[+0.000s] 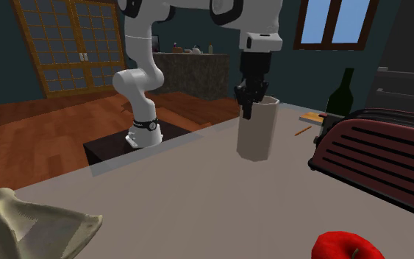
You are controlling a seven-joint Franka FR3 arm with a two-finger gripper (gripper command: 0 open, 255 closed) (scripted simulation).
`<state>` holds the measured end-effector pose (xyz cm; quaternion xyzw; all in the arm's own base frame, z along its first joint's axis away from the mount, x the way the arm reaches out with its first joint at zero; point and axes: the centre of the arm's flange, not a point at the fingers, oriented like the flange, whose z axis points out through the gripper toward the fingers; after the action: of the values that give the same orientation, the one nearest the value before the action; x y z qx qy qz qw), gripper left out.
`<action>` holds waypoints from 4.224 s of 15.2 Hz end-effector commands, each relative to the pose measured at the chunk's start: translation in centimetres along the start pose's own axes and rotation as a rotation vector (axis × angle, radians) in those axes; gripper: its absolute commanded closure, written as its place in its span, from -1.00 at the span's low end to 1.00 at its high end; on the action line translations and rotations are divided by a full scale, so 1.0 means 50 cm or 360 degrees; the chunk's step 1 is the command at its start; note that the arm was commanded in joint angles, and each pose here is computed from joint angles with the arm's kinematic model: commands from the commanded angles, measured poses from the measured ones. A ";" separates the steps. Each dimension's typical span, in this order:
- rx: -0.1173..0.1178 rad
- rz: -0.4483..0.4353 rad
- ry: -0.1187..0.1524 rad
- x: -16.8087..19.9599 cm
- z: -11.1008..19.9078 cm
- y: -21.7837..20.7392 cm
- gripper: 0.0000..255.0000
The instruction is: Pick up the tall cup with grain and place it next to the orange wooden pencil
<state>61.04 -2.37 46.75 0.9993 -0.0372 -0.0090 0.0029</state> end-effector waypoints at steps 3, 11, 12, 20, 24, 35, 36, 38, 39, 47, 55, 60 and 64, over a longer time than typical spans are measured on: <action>0.0000 0.0002 0.0001 -0.030 -0.001 -0.102 1.00; 0.0000 0.0002 0.0001 -0.095 -0.001 -0.303 1.00; 0.0000 0.0002 0.0001 -0.103 -0.001 -0.329 1.00; 0.0000 0.0002 0.0001 -0.167 -0.002 -0.530 1.00; 0.0000 0.0002 0.0001 -0.200 -0.002 -0.630 1.00; 0.0000 0.0002 0.0001 -0.288 -0.002 -0.907 1.00; 0.0000 0.0002 0.0001 -0.296 -0.002 -0.932 1.00; 0.0000 0.0002 0.0001 -0.300 0.008 -0.943 1.00; 0.0000 0.0002 0.0001 -0.300 0.019 -0.943 1.00; 0.0000 0.0002 0.0001 -0.298 0.103 -0.943 1.00; 0.0000 0.0002 0.0001 -0.297 0.132 -0.943 1.00; 0.0000 0.0002 0.0001 -0.298 0.132 -0.943 -1.00; 0.0000 0.0002 0.0001 -0.297 0.106 -0.943 -1.00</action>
<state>49.55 45.76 40.72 0.9992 -0.0379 -0.0087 0.0029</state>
